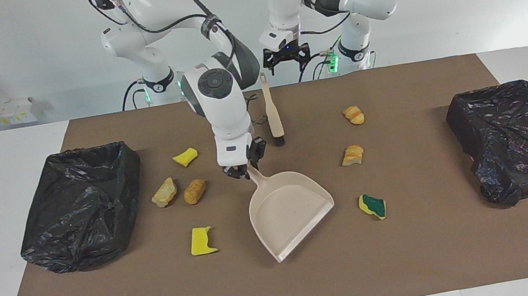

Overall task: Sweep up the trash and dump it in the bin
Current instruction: 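Grasp the dustpan handle with the right gripper and drag it toward the bread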

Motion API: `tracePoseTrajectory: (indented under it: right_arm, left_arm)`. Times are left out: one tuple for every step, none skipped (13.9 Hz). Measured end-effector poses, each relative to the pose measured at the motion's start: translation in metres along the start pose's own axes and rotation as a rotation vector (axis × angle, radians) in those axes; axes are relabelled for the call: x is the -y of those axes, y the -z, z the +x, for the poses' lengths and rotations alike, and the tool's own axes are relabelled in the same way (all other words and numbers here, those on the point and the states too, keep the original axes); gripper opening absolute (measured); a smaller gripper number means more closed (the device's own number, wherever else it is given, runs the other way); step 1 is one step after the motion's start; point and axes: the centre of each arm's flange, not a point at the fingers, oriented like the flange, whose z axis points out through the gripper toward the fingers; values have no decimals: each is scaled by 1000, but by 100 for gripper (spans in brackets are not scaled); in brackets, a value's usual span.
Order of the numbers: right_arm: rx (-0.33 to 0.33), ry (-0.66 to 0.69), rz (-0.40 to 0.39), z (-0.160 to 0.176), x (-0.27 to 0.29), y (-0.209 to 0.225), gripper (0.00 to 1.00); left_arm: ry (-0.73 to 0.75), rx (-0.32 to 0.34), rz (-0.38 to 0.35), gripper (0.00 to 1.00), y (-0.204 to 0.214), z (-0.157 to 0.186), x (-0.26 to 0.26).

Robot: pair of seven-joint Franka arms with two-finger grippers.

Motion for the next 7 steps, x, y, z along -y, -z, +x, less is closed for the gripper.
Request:
tracePoseTrajectory:
  right_arm:
    - [24,22,7,-5,-1,5,32]
    - [52,68,15,-10,-1,8,32]
    - [72,123,23,-14,0,8,32]
    - [87,174,30,-16,0,7,32]
    - [102,213,36,-18,0,6,32]
    - [114,255,39,-20,-1,3,32]
    - [124,295,39,-23,-4,0,32]
  left_arm:
    - [2,-1,-6,100,-2,-1,-3]
    - [10,-5,-11,100,-6,-2,-7]
    - [17,-8,-14,100,-10,-3,-12]
    - [24,-12,-17,100,-15,-5,-18]
    - [31,-15,-19,100,-22,-9,-26]
    - [36,-18,-20,100,-29,-12,-33]
    - [39,-20,-21,100,-36,-13,-39]
